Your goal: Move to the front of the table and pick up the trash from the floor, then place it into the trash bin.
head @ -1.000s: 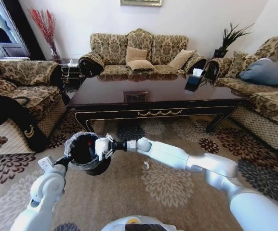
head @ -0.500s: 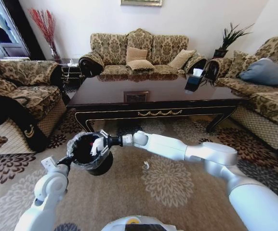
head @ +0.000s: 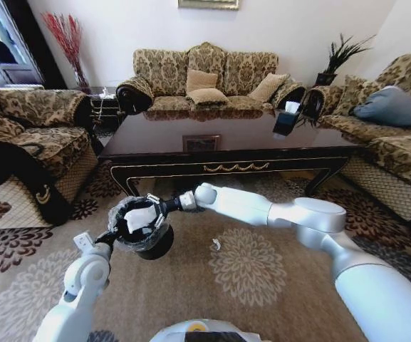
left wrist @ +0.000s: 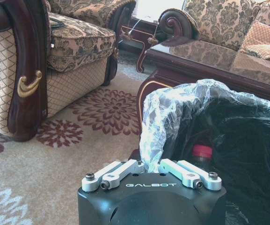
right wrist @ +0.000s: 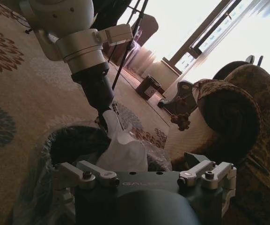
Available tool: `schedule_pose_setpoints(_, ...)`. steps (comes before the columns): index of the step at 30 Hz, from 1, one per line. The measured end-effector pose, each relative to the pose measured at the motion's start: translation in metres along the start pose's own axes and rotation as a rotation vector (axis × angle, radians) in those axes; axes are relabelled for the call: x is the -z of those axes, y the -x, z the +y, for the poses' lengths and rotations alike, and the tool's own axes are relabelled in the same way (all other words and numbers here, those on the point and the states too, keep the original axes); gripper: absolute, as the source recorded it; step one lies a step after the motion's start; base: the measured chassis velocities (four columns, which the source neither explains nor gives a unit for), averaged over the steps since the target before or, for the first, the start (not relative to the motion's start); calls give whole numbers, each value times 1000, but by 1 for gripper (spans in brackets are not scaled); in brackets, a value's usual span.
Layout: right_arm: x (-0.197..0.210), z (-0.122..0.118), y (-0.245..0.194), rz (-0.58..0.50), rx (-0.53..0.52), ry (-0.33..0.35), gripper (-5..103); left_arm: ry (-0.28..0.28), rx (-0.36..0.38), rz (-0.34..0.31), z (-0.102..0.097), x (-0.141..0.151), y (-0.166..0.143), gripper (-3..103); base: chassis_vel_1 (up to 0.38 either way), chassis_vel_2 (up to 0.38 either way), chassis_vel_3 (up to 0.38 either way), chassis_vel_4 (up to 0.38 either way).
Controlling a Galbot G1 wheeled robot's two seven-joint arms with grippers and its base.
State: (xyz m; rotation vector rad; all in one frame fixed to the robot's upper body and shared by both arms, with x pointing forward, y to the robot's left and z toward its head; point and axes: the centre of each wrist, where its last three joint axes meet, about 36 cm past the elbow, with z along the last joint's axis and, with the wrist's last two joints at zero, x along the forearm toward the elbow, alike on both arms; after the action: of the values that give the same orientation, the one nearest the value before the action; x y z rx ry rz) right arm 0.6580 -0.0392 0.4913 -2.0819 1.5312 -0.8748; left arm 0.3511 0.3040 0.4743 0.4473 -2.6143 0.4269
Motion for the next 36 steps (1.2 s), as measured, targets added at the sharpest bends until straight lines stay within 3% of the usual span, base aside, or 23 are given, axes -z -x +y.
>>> schedule_pose_setpoints(9, 7, -14, -10, -42, -61, -23, 100, 2, 3, 0, 1, 0, 1, 3, 0, 0, 0, 0)
schedule_pose_setpoints(15, -8, -10, -61, -10, -214, 24, 100, -7, 12, -17, 8, 8, -1, 3, 0, 0, 0, 0)
schedule_pose_setpoints(17, -21, 4, -96, 35, -304, 110, 100, -9, 12, -27, 10, 13, -5, 3, 0, 0, 0, 0)
schedule_pose_setpoints(20, -49, 46, -159, 151, -475, 305, 100, -4, 13, -40, 13, 17, -12, 3, 0, 0, 0, 0)
schedule_pose_setpoints(21, -49, 46, -159, 151, -475, 305, 100, -4, 13, -40, 13, 17, -12, 3, 0, 0, 0, 0)
schedule_pose_setpoints(24, -83, 100, -204, 290, -553, 425, 100, -1, 14, -54, 15, 22, -18, 3, 0, 0, 0, 0)
schedule_pose_setpoints(26, -104, 133, -222, 361, -566, 459, 100, -1, 14, -66, 16, 27, -22, 3, 0, 0, 0, 0)
schedule_pose_setpoints(28, -110, 143, -227, 380, -570, 463, 100, -1, 15, -71, 16, 29, -23, 3, 0, 0, 0, 0)
schedule_pose_setpoints(30, -126, 173, -236, 431, -566, 479, 100, -4, 15, -83, 17, 34, -27, 3, 0, 0, 0, 0)
schedule_pose_setpoints(31, -126, 173, -236, 431, -566, 479, 100, -4, 15, -83, 17, 34, -27, 3, 0, 0, 0, 0)
schedule_pose_setpoints(35, -149, 233, -235, 491, -520, 536, 100, -26, 8, -105, 17, 46, -30, 3, 0, 0, 0, 0)
schedule_pose_setpoints(36, -149, 233, -235, 491, -520, 536, 100, -26, 8, -105, 17, 46, -30, 3, 0, 0, 0, 0)
